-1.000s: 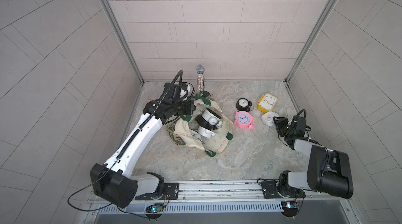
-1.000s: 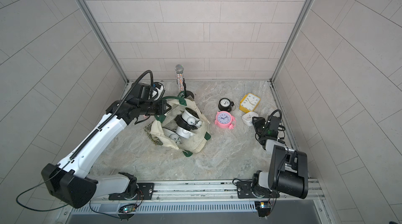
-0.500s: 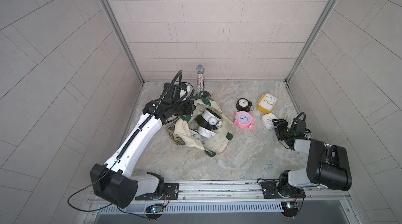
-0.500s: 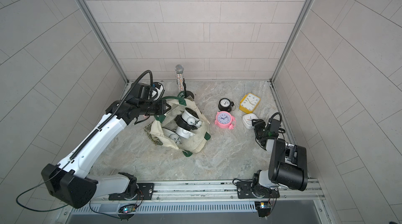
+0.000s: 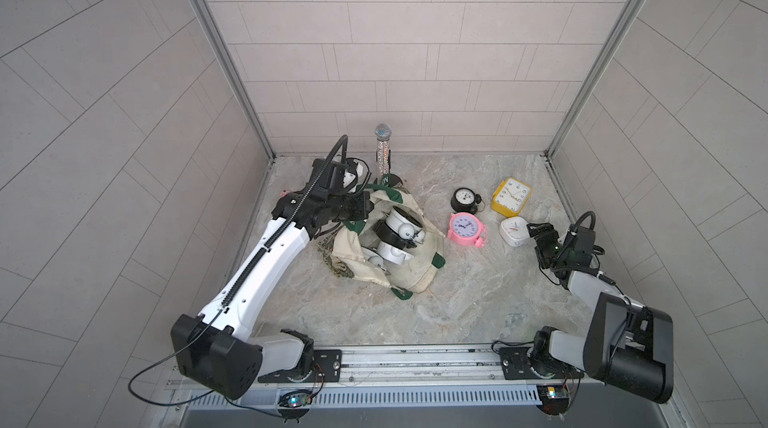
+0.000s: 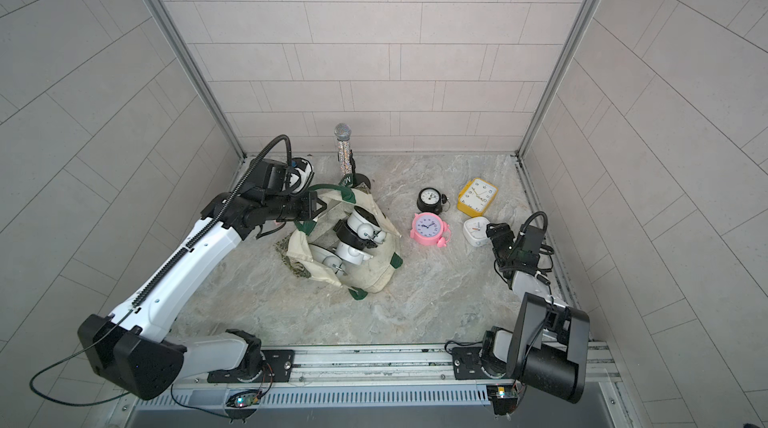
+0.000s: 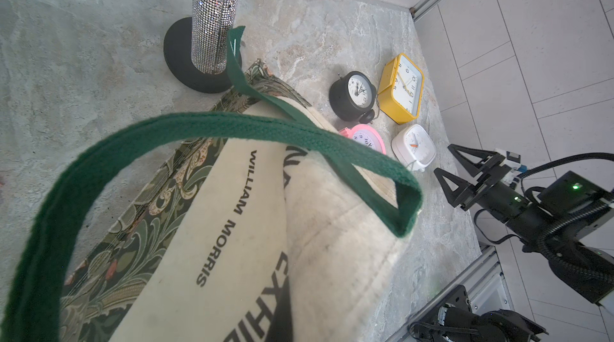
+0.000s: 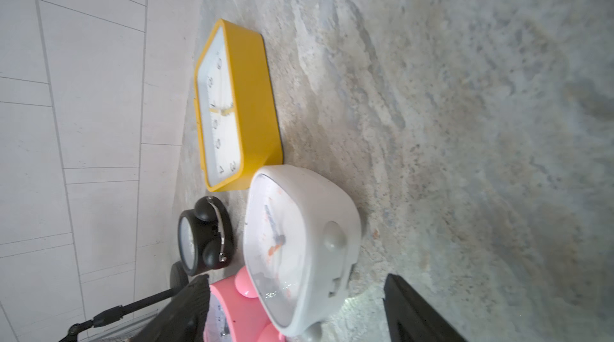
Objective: Take the alarm clock out of the canvas bag
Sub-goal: Place the alarm at the center of the board.
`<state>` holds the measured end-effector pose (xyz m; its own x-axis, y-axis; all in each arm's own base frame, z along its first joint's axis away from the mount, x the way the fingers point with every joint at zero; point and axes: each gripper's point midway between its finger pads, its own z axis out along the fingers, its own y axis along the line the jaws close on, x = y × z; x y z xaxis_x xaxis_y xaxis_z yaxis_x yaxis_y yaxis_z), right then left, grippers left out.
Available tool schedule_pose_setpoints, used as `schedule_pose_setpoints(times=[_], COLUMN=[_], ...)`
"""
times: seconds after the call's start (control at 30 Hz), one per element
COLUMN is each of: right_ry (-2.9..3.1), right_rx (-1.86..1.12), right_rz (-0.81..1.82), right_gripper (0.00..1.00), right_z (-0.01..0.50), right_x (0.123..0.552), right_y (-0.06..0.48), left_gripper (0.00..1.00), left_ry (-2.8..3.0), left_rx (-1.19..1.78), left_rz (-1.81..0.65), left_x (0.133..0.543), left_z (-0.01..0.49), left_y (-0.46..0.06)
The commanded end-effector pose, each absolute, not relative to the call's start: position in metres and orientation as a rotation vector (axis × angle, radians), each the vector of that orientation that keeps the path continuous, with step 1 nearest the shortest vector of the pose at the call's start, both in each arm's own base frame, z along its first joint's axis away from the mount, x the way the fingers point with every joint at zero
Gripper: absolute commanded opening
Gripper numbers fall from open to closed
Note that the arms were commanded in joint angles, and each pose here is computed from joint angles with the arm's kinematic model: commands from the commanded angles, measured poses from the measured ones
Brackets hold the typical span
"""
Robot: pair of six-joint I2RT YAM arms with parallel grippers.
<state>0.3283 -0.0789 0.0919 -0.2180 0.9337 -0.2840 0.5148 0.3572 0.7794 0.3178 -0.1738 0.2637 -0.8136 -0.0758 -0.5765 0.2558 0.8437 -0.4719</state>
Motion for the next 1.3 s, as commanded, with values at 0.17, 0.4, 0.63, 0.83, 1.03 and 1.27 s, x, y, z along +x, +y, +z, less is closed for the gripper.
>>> schedule_pose_setpoints(times=[0.17, 0.4, 0.63, 0.83, 1.03, 1.27], right_ry=[1.83, 1.834, 1.757, 1.754, 1.696, 1.642], right_rx=[0.909, 0.419, -0.165, -0.672, -0.897, -1.062], right_rz=[0.887, 0.946, 0.891, 0.704, 0.654, 0.518], right_gripper=[0.82, 0.78, 0.74, 0.66, 0.59, 0.53], right_z=[0.208, 0.298, 0.342, 0.322, 0.301, 0.262], right_x=[0.365, 0.368, 0.324, 0.266, 0.235, 0.22], right_y=[-0.035, 0.056, 0.162, 0.237, 0.277, 0.304], left_gripper=[0.0, 0.0, 0.0, 0.0, 0.0, 0.0], left_ry=[2.345, 2.344, 2.351, 2.344, 2.347, 2.337], left_rx=[0.143, 0.139, 0.144, 0.141, 0.142, 0.139], left_rz=[-0.762, -0.763, -0.738, -0.733, -0.708, -0.687], left_x=[0.318, 0.317, 0.316, 0.313, 0.311, 0.311], left_z=[0.283, 0.285, 0.285, 0.29, 0.291, 0.295], left_y=[-0.174, -0.173, -0.171, -0.169, -0.165, -0.161])
